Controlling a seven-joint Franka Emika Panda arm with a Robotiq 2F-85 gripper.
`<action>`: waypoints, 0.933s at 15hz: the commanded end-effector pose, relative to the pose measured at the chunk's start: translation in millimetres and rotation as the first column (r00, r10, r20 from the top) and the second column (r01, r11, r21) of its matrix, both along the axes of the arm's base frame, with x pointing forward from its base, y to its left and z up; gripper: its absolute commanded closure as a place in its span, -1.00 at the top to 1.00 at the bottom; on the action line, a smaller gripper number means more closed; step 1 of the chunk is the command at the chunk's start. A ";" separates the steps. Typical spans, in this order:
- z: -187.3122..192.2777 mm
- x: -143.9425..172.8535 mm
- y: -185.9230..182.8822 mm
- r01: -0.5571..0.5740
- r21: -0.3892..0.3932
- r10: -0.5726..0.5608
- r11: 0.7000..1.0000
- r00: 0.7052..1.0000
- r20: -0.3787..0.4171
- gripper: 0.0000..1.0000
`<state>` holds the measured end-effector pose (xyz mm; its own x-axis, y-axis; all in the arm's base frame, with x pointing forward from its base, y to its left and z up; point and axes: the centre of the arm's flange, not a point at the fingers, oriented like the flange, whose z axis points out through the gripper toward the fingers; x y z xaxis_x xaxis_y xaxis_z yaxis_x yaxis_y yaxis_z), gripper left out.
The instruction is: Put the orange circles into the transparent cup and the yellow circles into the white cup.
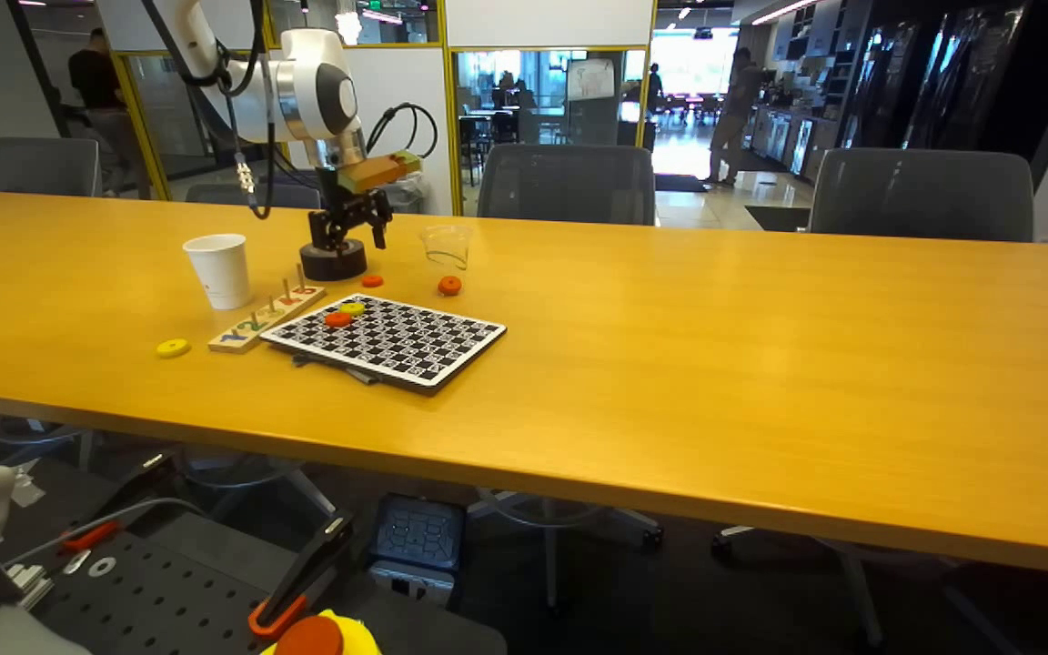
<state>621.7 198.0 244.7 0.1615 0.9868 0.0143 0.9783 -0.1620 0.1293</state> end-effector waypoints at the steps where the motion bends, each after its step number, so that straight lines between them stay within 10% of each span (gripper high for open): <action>1: -3.3 12.3 2.9 -0.024 0.021 0.024 0.999 1.000 -0.013 1.00; 14: -23.1 47.1 6.4 -0.055 0.018 0.056 0.998 0.996 -0.063 1.00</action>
<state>650.2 200.0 219.4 0.1213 0.9926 0.0050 0.9889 -0.1212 0.0854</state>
